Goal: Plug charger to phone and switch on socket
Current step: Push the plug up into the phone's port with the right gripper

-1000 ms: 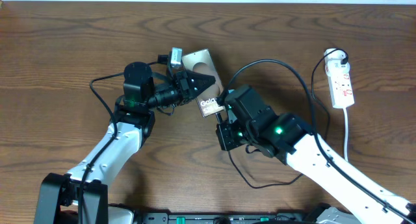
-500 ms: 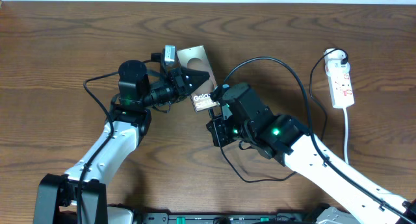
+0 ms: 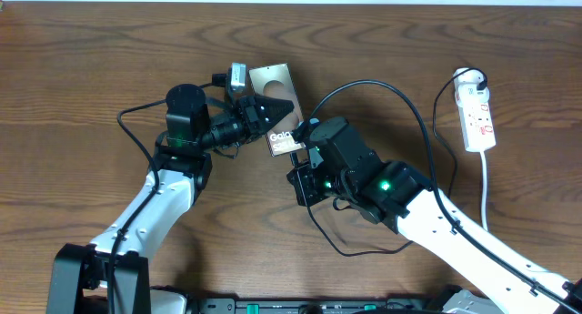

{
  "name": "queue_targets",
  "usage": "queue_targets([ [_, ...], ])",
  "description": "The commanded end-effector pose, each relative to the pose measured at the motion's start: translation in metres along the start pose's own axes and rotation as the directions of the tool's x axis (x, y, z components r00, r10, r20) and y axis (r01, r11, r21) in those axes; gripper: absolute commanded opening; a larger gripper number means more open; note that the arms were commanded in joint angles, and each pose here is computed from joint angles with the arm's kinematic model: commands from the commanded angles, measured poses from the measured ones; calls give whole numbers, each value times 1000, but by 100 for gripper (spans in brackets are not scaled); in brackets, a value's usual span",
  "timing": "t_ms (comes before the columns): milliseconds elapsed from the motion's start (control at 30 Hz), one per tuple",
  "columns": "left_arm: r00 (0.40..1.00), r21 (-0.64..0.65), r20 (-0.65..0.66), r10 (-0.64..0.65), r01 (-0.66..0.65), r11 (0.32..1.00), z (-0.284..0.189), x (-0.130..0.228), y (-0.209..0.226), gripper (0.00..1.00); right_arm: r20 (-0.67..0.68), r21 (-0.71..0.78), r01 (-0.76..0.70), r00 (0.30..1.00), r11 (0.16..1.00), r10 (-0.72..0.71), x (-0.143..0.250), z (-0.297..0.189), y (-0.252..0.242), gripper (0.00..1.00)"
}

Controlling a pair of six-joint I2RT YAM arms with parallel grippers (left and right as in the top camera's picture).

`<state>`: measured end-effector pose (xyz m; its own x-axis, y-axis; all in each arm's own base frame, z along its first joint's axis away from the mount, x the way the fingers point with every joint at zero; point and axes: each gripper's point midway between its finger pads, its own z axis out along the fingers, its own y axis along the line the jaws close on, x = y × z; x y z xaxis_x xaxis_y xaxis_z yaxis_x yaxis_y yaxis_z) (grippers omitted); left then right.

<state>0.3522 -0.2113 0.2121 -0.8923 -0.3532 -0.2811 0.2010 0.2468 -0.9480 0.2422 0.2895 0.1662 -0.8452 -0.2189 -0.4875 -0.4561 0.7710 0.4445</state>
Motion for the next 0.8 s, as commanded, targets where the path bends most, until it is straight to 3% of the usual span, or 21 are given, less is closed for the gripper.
queue_targets([
  [0,986,86,-161,49,-36,996,4,33,-17,7,143,45,8,990,999,-14,-36,-17,-3,1],
  [233,986,86,-160,49,-36,996,4,33,-17,7,182,51,8,983,999,-17,-44,-32,-8,1],
  [567,989,75,-141,49,-38,996,5,30,-16,7,110,27,0,994,1000,-3,-27,-31,-5,51],
  [767,990,20,-112,80,-79,997,6,27,-1,7,96,12,0,995,1000,-1,-13,-58,0,72],
])
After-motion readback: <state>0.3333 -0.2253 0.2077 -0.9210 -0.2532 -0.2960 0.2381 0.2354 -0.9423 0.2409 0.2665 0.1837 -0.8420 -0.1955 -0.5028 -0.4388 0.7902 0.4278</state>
